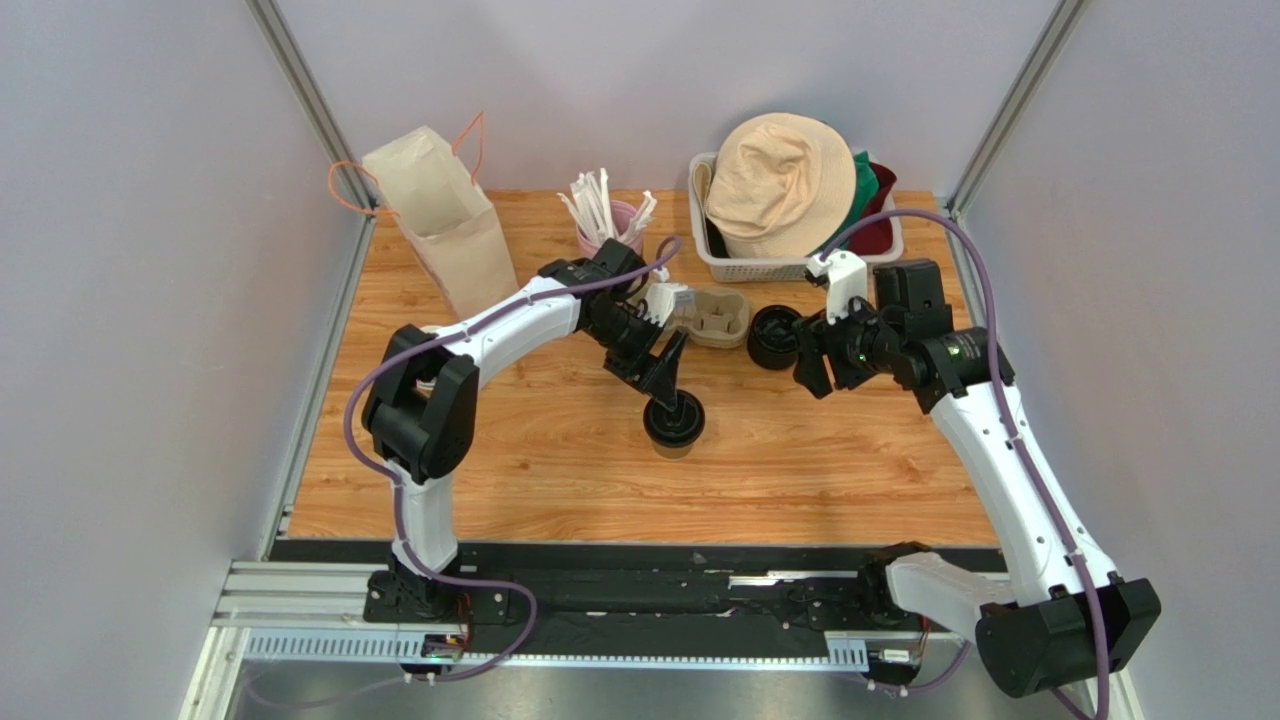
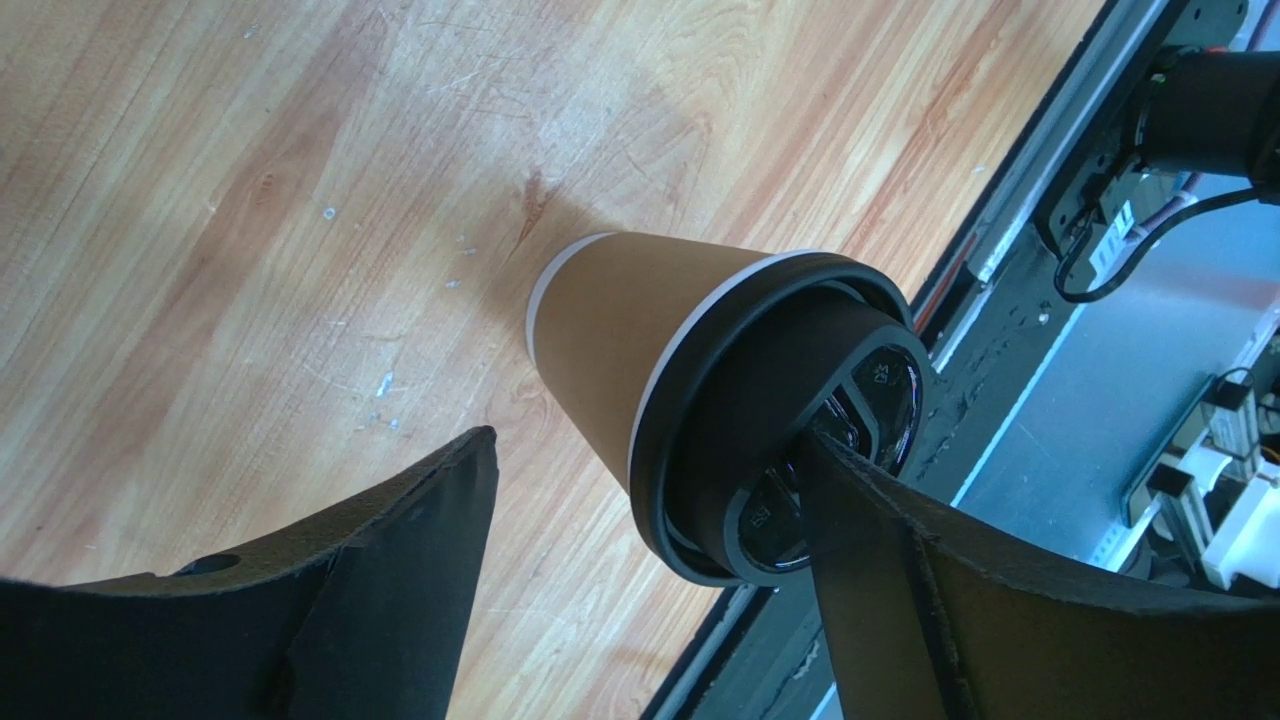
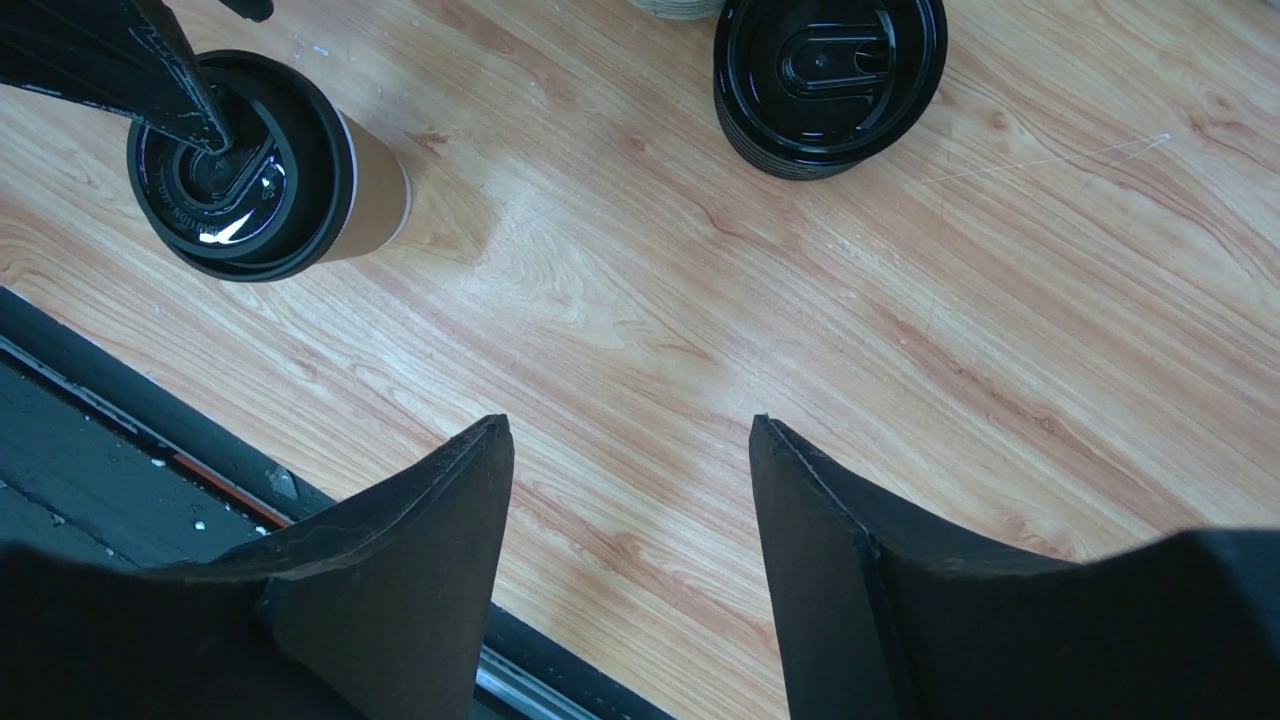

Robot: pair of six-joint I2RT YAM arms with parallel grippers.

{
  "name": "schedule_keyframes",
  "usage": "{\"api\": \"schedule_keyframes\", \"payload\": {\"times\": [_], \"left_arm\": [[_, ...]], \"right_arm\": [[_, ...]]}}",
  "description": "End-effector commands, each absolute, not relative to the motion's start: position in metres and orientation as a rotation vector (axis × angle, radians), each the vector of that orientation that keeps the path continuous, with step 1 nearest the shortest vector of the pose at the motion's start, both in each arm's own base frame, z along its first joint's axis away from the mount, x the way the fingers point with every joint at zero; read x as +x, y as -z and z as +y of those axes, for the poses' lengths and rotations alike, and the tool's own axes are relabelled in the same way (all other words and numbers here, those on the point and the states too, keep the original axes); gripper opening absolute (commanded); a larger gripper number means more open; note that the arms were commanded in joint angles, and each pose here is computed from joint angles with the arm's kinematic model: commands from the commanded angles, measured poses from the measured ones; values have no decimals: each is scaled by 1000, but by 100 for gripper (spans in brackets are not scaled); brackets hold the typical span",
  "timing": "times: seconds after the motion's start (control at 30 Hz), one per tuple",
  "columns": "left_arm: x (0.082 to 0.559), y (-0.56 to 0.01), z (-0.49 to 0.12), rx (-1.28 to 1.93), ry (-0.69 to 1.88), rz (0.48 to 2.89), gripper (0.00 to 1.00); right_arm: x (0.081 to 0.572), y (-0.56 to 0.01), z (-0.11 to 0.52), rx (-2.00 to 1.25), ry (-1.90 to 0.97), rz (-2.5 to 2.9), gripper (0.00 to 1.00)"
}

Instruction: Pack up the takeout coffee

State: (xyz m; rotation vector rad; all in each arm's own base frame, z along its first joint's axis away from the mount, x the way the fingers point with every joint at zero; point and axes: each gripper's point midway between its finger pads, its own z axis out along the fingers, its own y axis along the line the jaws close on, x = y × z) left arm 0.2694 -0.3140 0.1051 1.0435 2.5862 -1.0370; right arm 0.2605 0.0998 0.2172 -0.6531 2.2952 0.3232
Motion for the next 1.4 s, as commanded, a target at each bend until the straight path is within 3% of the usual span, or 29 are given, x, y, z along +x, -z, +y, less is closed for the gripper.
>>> {"api": "schedule_keyframes", "payload": {"times": [0.0, 0.3, 0.73, 1.1, 1.37], "left_arm": [[276, -106, -320, 1046, 1030, 2559, 78], [274, -82, -314, 1042, 982, 2617, 55], [279, -69, -298, 1030, 793, 2641, 49], [282, -76, -294, 1024, 760, 2611, 50], [282, -75, -293, 1026, 741, 2612, 50]], "right_arm": [[262, -225, 104, -647, -350, 2245, 62], [251, -217, 123, -684, -512, 2257, 60], [262, -186, 182, -586, -1013, 2345, 51], [260, -156, 218, -452, -1498, 2461, 48], [260, -129, 227, -383, -1648, 2523, 42]]}}
